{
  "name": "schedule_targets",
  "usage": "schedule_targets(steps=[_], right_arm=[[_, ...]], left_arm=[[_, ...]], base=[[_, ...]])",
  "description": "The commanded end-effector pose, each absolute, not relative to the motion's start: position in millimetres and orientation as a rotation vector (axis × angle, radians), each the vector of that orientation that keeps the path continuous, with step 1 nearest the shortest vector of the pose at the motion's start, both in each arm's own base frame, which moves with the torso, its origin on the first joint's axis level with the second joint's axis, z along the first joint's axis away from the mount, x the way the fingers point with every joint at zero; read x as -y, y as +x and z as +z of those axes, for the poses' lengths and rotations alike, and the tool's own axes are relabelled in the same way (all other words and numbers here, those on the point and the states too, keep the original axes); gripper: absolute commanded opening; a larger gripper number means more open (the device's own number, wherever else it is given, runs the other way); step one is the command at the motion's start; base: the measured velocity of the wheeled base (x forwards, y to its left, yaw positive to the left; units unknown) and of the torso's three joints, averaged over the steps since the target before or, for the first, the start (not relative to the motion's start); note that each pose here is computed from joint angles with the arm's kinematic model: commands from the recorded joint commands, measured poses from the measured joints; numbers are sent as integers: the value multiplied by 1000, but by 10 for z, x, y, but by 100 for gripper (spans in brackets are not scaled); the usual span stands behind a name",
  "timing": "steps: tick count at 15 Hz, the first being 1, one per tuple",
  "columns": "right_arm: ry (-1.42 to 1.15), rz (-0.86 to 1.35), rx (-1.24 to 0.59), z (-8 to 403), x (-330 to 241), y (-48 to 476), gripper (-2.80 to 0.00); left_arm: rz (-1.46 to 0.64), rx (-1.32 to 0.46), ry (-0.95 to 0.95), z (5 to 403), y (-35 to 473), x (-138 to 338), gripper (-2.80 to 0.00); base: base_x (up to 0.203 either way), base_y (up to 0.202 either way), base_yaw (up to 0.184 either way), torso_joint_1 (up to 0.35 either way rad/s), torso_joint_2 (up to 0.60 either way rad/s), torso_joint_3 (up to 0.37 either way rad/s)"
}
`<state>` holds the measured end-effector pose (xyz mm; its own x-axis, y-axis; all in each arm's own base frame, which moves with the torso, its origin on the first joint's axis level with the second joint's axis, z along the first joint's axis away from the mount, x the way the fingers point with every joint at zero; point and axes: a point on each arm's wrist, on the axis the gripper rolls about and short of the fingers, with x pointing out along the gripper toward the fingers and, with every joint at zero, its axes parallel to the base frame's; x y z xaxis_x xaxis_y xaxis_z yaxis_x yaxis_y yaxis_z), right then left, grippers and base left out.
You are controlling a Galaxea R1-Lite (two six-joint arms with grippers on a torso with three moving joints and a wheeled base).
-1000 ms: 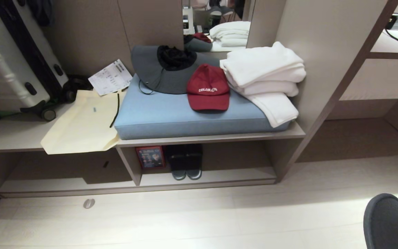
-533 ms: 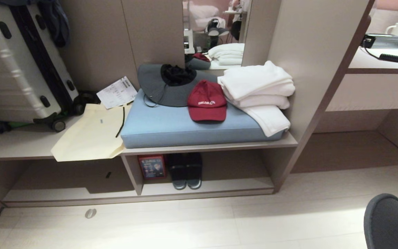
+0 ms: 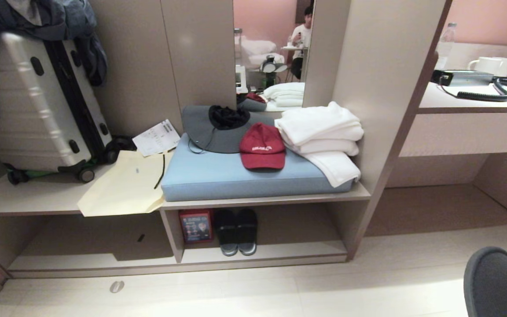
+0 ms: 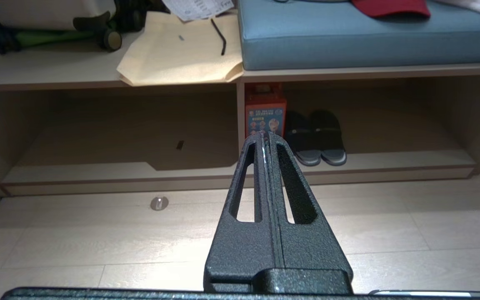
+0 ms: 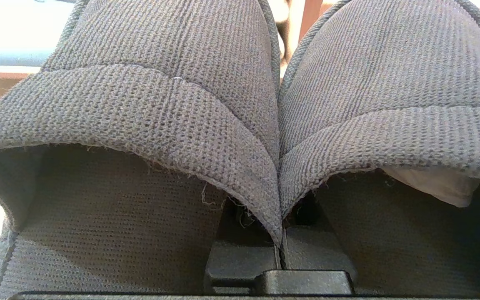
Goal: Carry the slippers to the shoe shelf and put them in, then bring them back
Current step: Place the slippers on the floor
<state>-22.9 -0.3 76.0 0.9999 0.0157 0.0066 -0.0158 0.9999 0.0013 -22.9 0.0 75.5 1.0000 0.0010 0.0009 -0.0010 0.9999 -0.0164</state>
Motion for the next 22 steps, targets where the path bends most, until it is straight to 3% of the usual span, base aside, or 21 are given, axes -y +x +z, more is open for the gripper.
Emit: schedule_targets(steps=[1, 15, 22], right_arm=[[2, 17, 6, 761, 3, -228, -280], [2, 17, 6, 761, 3, -228, -280], [2, 17, 6, 761, 3, -228, -280]], left_arm=[[2, 0, -17, 755, -228, 0, -280], [3, 0, -14, 755, -228, 0, -280], [3, 0, -14, 755, -228, 0, -280]], base=[[0, 0, 0, 2, 10, 205], [0, 0, 0, 1, 1, 34], [1, -169, 4, 2, 1, 3]])
